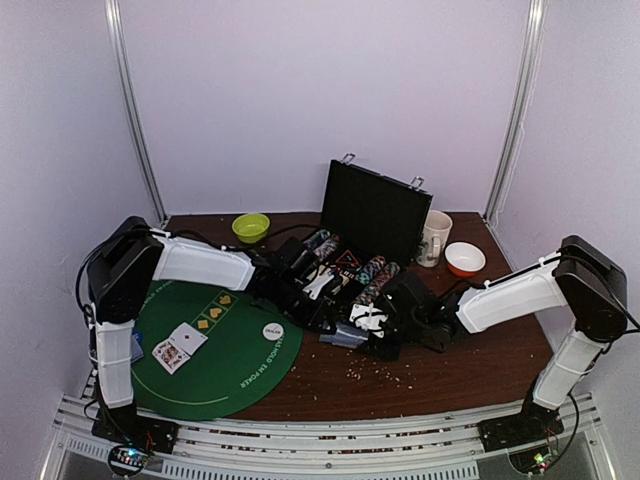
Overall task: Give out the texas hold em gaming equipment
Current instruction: Pick up the poker card from the face-down deck piles, then flop the poker card into the community card area, then pick up the poker card from the face-down deck piles, then place the poker card in the community card area.
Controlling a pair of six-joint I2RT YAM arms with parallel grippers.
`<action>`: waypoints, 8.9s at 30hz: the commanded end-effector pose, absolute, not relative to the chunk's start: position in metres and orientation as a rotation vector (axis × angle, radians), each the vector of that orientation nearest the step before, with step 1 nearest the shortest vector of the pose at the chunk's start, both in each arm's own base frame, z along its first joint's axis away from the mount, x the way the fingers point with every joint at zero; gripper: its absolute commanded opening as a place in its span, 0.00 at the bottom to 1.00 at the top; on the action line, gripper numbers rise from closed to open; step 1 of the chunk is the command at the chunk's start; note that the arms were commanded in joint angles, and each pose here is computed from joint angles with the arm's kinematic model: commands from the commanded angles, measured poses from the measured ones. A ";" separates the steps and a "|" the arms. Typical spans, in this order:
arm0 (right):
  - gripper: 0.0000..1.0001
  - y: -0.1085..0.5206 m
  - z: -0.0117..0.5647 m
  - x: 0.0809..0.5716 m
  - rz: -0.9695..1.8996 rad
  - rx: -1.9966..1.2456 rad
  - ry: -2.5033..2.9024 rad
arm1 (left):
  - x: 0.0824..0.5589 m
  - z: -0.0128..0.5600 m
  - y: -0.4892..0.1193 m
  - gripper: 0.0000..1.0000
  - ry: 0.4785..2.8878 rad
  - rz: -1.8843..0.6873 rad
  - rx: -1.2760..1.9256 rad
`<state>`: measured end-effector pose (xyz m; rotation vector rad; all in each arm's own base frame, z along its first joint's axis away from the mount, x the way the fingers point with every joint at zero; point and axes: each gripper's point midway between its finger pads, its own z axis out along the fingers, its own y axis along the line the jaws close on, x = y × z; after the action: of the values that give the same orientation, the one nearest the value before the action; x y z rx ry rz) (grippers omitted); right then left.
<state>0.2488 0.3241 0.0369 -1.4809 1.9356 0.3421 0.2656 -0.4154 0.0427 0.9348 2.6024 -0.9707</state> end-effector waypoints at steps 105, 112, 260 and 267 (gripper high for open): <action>0.53 0.327 0.042 0.255 0.345 -1.466 1.943 | 0.282 0.009 -0.173 0.35 3.062 0.657 0.758; 0.53 0.328 0.042 0.255 0.346 -1.467 1.943 | 0.290 0.040 -0.222 0.38 3.036 0.263 0.778; 0.53 0.328 0.046 0.255 0.354 -1.455 1.941 | 0.376 0.039 -0.113 0.00 2.503 0.662 1.417; 0.53 0.328 0.045 0.255 0.353 -1.455 1.941 | 0.372 0.035 -0.118 0.00 2.520 0.606 1.427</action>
<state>0.2483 0.3253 0.0385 -1.4825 1.9455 0.3628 0.3718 -0.1150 0.0406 1.4170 2.5203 0.6385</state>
